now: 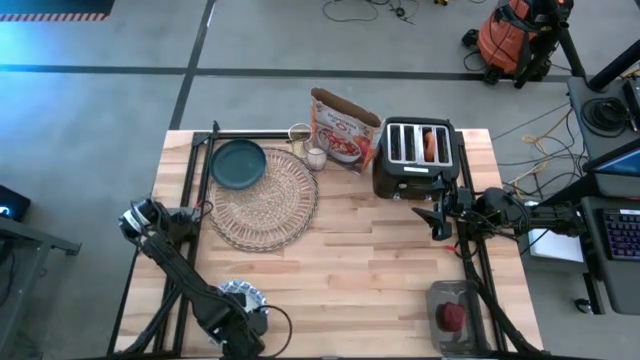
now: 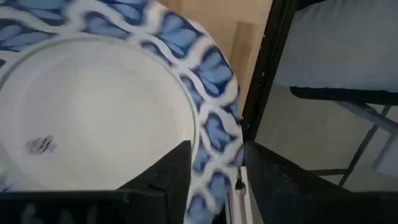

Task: Arrange a breakfast setting
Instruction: Remove the white bowl from the brown placemat, then move the brown placemat to the center of the table

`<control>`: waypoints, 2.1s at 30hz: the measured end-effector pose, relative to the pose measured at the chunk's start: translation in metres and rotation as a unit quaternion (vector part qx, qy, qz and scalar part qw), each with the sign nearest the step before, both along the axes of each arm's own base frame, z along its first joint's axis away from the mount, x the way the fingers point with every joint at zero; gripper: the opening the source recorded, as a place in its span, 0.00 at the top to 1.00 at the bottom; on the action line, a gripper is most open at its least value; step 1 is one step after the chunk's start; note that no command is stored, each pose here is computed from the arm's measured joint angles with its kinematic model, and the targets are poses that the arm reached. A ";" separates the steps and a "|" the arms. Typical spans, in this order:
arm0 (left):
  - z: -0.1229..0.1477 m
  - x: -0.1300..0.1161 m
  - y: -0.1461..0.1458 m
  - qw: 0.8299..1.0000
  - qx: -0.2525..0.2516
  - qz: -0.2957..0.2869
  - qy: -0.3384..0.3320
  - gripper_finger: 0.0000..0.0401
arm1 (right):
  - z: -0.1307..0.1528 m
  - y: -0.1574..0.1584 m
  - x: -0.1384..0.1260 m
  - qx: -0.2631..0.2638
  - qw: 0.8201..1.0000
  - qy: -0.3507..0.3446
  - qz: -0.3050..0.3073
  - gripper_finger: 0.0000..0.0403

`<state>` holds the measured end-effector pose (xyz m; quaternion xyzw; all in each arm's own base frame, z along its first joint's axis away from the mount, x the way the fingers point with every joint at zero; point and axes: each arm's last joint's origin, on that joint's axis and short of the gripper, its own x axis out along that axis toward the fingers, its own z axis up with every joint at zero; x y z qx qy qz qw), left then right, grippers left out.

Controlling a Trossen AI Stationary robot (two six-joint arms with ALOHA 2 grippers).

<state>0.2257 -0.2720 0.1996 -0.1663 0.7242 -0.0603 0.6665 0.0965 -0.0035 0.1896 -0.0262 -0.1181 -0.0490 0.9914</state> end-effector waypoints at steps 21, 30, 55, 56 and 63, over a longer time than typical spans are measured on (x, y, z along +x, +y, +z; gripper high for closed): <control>0.043 0.017 0.073 0.937 0.344 0.057 -0.025 0.60 | 0.000 0.000 0.000 0.000 1.000 0.000 0.000 0.35; -0.006 0.053 0.153 0.922 0.378 0.080 -0.009 0.59 | 0.000 0.000 0.000 0.000 1.000 0.000 0.000 0.35; -0.046 0.025 0.298 0.909 0.329 0.250 -0.055 0.59 | 0.000 0.000 0.000 0.000 1.000 0.000 0.000 0.35; -0.047 0.024 0.300 0.905 0.338 0.251 -0.053 0.59 | 0.000 0.000 0.000 -0.001 1.000 0.000 0.000 0.35; -0.056 0.023 0.309 0.888 0.383 0.254 -0.037 0.60 | 0.000 0.000 0.000 0.000 1.000 0.000 0.000 0.35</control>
